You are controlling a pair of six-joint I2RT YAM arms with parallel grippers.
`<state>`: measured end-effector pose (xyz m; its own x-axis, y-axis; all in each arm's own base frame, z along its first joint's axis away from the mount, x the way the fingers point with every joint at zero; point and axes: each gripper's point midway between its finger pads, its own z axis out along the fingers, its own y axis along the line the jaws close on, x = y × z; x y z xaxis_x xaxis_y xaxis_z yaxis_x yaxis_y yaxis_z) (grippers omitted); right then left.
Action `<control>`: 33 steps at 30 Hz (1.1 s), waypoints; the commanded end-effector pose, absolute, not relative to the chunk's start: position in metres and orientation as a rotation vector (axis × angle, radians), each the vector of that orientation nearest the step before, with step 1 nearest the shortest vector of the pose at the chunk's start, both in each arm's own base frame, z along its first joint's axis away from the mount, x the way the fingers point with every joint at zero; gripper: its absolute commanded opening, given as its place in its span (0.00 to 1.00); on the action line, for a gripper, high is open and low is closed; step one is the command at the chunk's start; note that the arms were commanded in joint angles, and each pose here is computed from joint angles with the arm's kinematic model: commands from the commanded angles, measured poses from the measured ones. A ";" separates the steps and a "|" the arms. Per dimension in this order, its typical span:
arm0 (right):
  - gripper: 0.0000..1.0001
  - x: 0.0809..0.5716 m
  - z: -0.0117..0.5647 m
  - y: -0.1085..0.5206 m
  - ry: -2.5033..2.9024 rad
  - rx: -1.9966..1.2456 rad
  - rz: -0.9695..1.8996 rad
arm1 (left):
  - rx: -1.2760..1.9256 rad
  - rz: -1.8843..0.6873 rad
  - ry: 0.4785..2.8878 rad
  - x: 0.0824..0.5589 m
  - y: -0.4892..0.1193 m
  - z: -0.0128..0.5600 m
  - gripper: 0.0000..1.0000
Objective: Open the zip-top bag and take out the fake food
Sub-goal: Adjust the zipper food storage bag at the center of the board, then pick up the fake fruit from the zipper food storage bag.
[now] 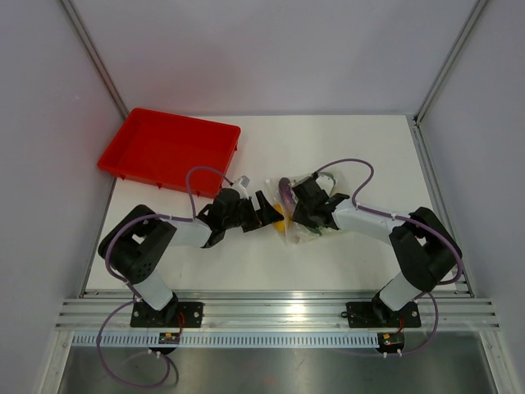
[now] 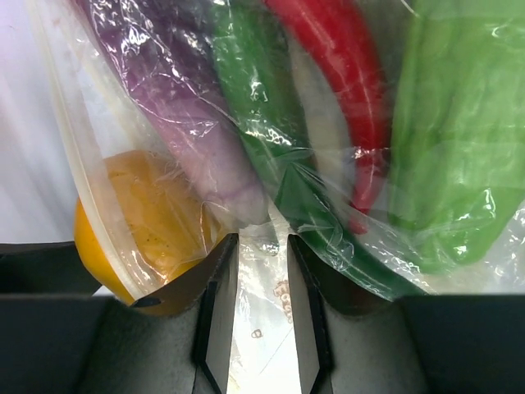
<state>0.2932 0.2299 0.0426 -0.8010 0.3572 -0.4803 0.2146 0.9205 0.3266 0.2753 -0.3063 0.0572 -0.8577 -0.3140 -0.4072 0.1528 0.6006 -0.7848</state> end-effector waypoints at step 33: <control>0.33 0.305 0.043 0.259 2.511 0.347 0.480 | -0.246 -1.284 2.153 0.315 -0.306 0.068 0.84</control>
<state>0.2968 0.2466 0.0335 -0.8213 0.3405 -0.4578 0.1726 0.9130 0.3696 0.3078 -0.2986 0.0514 -0.8131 -0.4300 -0.3923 0.0968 0.5648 -0.8195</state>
